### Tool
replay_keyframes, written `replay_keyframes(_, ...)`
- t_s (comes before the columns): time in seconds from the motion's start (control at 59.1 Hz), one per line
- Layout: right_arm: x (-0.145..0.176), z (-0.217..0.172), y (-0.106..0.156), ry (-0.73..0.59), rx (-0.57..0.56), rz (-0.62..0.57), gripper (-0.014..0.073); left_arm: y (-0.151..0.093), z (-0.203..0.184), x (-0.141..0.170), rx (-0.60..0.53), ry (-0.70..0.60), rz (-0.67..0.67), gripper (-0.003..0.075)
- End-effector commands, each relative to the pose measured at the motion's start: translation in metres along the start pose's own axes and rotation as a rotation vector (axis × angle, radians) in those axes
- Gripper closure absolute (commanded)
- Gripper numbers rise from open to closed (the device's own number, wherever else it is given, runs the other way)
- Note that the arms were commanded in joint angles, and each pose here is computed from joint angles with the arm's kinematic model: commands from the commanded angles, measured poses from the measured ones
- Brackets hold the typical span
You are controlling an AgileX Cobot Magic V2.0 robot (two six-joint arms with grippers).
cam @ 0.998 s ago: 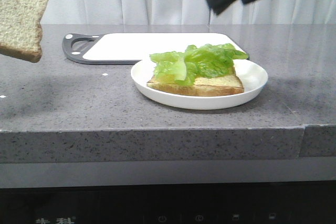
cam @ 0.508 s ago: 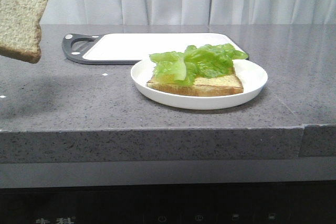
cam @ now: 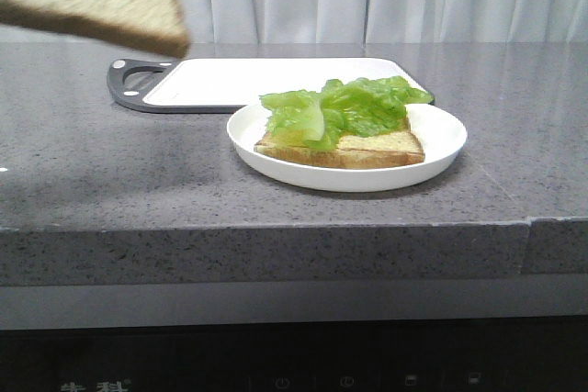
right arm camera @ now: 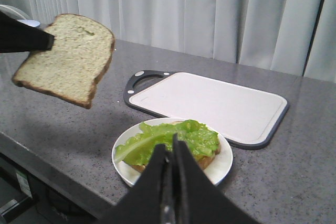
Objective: Left arm grabs bread, right arm adds lettuce
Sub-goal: 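Carry the held bread slice with the left gripper over the lettuce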
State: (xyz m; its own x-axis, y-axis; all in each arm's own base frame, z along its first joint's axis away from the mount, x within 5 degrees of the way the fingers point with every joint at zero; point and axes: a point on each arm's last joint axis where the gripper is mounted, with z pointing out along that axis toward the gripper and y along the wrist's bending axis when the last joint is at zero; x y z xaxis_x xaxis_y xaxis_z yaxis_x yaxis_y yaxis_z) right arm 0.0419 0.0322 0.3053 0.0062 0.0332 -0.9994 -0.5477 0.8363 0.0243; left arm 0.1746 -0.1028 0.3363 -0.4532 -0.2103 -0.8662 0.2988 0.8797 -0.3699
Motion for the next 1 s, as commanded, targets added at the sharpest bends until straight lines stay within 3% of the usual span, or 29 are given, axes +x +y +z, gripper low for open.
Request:
replay_keyframes(0.0,-0.012,-0.002,-0.001,-0.068,0.013,0.004,0.0655,-0.023,0.007,-0.024,0.116,-0.079,-0.033,0.074)
replay_keyframes(0.203,-0.009,-0.001,0.0,-0.041,0.004,0.004,0.0655,-0.059,0.043,-0.035,0.142,0.116,0.035,0.074)
replay_keyframes(0.389,-0.008,-0.001,0.0,-0.033,0.001,0.004,0.0655,-0.083,0.08,-0.051,0.324,0.28,-0.009,0.074)
replay_keyframes(0.592,-0.008,-0.001,0.0,-0.033,0.001,0.004,0.0655,-0.077,0.125,-0.053,0.477,0.437,-0.126,0.0741)
replay_keyframes(0.981,-0.008,-0.001,0.0,-0.027,-0.001,0.004,0.0655,-0.051,0.18,-0.021,0.403,0.565,-0.2,0.074)
